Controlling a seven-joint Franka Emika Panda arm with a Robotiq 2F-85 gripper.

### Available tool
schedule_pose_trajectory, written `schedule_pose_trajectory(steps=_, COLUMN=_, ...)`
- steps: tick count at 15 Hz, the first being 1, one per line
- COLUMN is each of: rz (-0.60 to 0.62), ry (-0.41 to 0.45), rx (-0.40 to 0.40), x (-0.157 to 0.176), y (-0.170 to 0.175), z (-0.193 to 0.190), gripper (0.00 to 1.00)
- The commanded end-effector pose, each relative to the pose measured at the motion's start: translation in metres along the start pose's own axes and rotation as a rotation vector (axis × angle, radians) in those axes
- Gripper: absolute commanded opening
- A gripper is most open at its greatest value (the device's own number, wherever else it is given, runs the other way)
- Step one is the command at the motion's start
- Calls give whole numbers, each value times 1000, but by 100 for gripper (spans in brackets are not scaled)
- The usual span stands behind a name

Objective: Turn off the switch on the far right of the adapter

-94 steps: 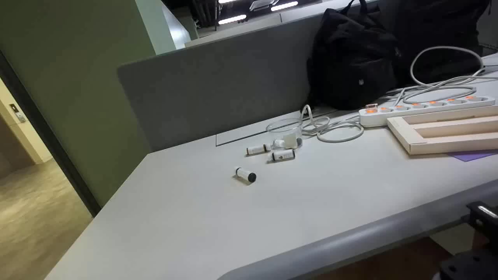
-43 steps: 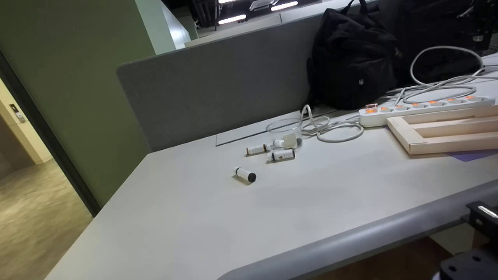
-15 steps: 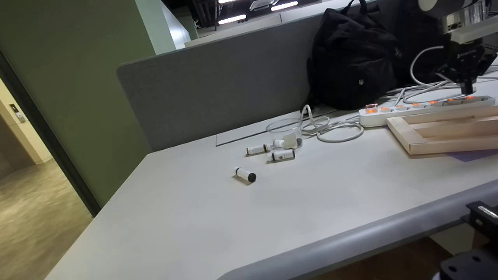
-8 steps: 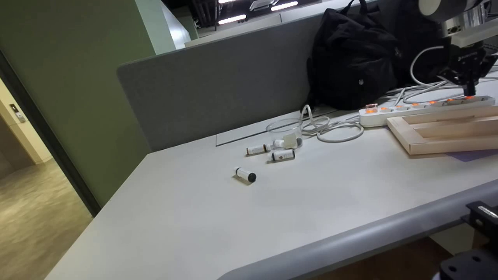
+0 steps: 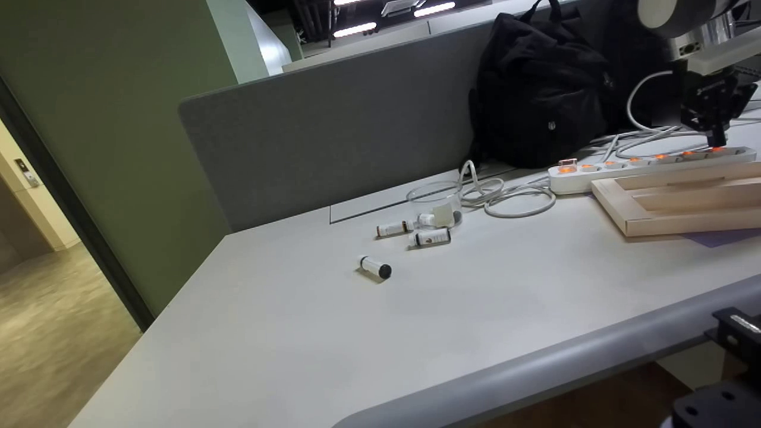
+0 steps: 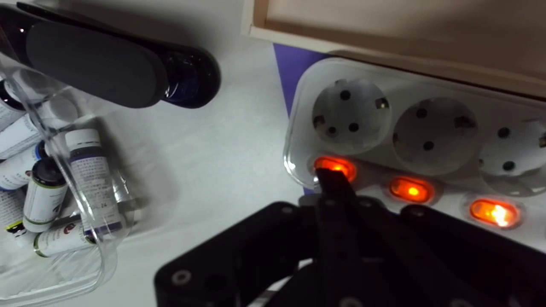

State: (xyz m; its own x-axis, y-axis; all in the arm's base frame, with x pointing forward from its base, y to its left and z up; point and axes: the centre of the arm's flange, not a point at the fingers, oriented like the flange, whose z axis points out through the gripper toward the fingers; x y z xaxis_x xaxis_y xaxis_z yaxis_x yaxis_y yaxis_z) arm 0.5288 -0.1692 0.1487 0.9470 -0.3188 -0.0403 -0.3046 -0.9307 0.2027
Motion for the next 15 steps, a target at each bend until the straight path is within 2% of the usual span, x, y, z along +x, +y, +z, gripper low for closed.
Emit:
schedule_pose_trajectory(steps=1, rz=-1, ry=-4, rx=-64, x=1, y=-19, z=11, gripper=0)
schedule_pose_trajectory(steps=6, rz=-32, ry=14, rx=-114, x=-8, y=-32, z=14, gripper=0)
schedule_pose_trajectory(steps=8, rz=-49, ry=-11, rx=-83, x=-18, y=-37, z=12, gripper=0)
schedule_pose_trajectory(steps=12, rz=-77, ry=31, rx=-79, x=-30, y=-43, z=5, gripper=0)
schedule_pose_trajectory(steps=15, rz=-67, ry=94, rx=-63, x=-26, y=-33, z=-24, gripper=0)
